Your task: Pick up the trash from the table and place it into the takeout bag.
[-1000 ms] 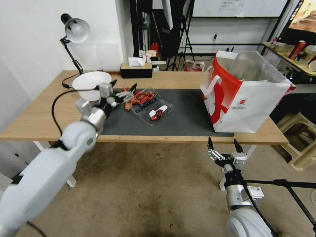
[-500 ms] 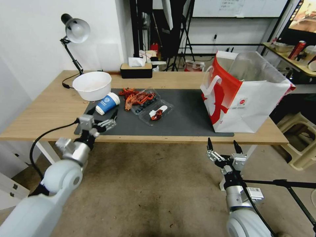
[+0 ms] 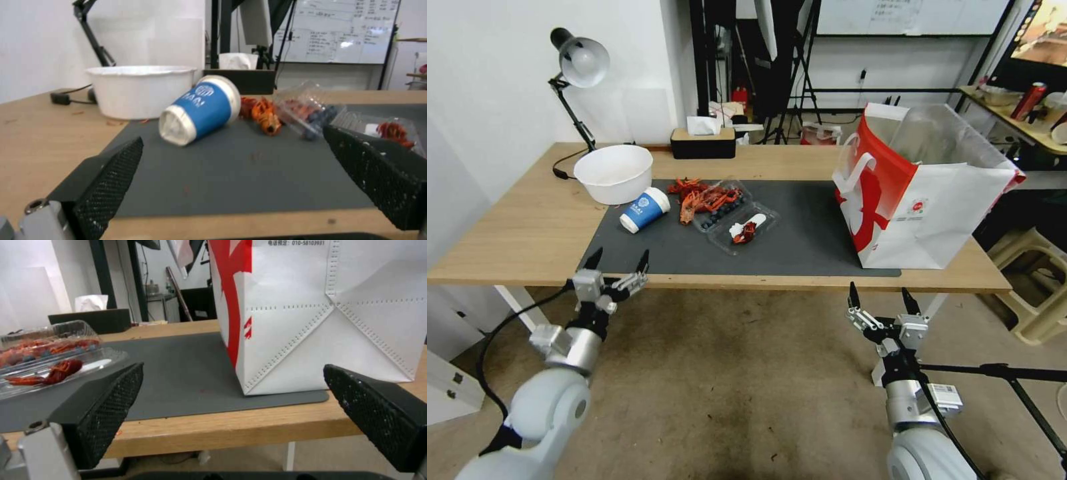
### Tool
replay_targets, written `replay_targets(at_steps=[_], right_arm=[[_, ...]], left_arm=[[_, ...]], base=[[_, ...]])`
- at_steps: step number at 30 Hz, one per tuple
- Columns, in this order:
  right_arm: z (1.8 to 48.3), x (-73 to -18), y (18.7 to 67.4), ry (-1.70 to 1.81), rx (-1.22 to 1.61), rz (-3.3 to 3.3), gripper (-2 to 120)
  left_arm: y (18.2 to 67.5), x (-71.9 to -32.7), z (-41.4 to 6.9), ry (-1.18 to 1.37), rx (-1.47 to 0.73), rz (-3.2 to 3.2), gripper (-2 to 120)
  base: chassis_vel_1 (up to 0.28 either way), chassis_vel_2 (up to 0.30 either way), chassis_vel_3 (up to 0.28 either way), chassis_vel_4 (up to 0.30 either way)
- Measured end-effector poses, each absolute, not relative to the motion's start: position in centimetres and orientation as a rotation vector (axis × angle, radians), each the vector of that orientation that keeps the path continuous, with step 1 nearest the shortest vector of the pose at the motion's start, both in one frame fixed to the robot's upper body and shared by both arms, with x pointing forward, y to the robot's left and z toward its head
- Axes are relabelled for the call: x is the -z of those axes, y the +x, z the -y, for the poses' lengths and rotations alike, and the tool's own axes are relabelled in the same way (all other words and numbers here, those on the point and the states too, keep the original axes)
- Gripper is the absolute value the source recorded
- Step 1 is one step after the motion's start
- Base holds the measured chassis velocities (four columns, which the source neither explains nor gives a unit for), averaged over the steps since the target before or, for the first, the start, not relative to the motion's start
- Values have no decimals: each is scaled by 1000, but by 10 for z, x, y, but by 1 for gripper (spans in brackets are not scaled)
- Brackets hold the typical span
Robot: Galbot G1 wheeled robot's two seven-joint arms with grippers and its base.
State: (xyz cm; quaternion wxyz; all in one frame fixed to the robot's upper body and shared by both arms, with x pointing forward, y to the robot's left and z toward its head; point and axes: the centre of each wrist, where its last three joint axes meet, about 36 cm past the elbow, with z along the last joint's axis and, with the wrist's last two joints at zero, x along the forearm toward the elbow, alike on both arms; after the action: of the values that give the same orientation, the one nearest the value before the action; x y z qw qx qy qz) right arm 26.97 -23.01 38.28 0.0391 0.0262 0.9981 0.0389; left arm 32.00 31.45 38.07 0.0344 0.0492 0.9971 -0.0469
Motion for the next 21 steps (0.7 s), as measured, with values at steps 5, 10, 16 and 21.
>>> replay_targets(at_steps=[5,10,16,21], right_arm=[[229,-382,269,85,-126,-3060,100],[228,-381,269,85,-129,-3061,100],[228,-381,269,86,-129,-3062,100],[228,-381,269,86,-129,-3063,100]], left_arm=[[303,-365,-317,115,155,-3086,100],[298,-358,-316,104,154,-3094,100],[307,-361,-318,119,134,-3077,100],[313,-365,-319,131,121,-3070,100]], base=[[0,0,0,0],[0,0,0,0],[0,0,0,0],[0,0,0,0]])
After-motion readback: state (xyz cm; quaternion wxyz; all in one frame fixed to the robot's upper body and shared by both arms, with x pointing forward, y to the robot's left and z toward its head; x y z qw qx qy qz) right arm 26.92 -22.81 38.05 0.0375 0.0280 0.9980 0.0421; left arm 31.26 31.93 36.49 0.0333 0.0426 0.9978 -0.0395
